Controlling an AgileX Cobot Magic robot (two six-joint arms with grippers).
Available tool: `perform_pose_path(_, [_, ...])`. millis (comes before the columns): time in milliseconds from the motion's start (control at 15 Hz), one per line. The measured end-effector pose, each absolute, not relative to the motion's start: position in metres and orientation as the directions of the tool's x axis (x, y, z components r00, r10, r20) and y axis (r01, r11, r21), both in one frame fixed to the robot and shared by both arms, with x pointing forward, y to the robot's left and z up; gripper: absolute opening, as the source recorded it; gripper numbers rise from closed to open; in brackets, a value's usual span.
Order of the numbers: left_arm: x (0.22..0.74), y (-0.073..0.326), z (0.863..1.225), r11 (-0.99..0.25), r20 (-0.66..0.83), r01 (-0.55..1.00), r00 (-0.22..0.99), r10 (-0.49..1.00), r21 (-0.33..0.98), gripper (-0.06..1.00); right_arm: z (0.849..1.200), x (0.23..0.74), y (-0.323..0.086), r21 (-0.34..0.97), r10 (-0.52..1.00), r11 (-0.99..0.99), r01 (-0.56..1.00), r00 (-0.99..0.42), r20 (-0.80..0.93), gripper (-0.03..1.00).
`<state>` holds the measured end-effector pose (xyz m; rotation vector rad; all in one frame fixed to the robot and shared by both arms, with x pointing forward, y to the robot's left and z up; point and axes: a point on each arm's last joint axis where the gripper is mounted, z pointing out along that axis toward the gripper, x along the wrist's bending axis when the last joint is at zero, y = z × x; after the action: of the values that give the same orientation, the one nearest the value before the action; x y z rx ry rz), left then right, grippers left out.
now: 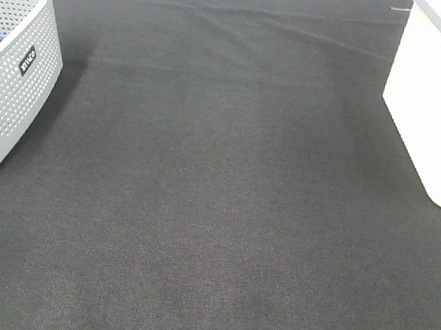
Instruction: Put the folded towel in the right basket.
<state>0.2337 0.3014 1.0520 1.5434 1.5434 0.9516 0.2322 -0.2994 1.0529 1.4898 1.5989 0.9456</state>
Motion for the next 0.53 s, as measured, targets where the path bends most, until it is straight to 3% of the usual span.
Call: perform_pose_path(533, [0.2337,0.3014,1.052,0.0,0.0,0.449,0.0,1.0,0.893,0.97,1.0529,0.2322,-0.2994,0.891,0.998,0.053,0.451,-0.05,-0.034,0.72])
